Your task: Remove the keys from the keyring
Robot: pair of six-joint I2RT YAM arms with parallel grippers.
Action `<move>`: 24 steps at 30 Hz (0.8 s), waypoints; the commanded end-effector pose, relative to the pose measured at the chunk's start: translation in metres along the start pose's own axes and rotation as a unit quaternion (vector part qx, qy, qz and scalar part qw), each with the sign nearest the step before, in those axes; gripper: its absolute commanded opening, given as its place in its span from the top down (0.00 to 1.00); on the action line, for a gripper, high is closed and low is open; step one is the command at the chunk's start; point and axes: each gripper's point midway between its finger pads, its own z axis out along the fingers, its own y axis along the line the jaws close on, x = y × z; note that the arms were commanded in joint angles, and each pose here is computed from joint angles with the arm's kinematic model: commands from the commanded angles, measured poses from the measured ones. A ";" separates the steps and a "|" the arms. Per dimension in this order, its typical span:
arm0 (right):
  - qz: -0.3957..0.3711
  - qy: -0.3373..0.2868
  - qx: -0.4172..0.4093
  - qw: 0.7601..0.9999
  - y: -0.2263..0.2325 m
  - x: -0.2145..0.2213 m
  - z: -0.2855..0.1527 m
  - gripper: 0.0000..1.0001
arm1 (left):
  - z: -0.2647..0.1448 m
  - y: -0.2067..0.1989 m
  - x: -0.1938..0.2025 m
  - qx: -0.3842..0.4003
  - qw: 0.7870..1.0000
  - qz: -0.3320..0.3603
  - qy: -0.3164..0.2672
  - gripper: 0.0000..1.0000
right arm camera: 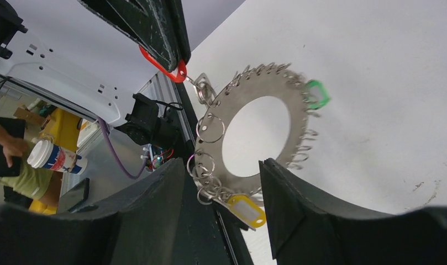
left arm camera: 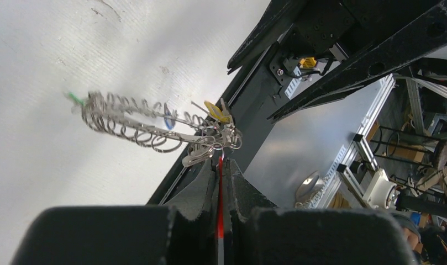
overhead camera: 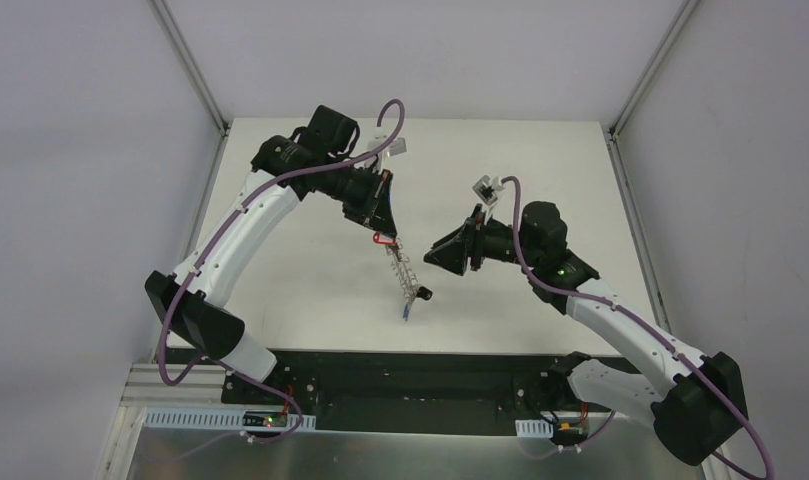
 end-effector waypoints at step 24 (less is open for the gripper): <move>-0.125 -0.025 -0.052 0.990 0.034 -0.028 0.006 0.51 | -0.012 -0.033 -0.002 0.038 0.998 0.047 -0.010 1.00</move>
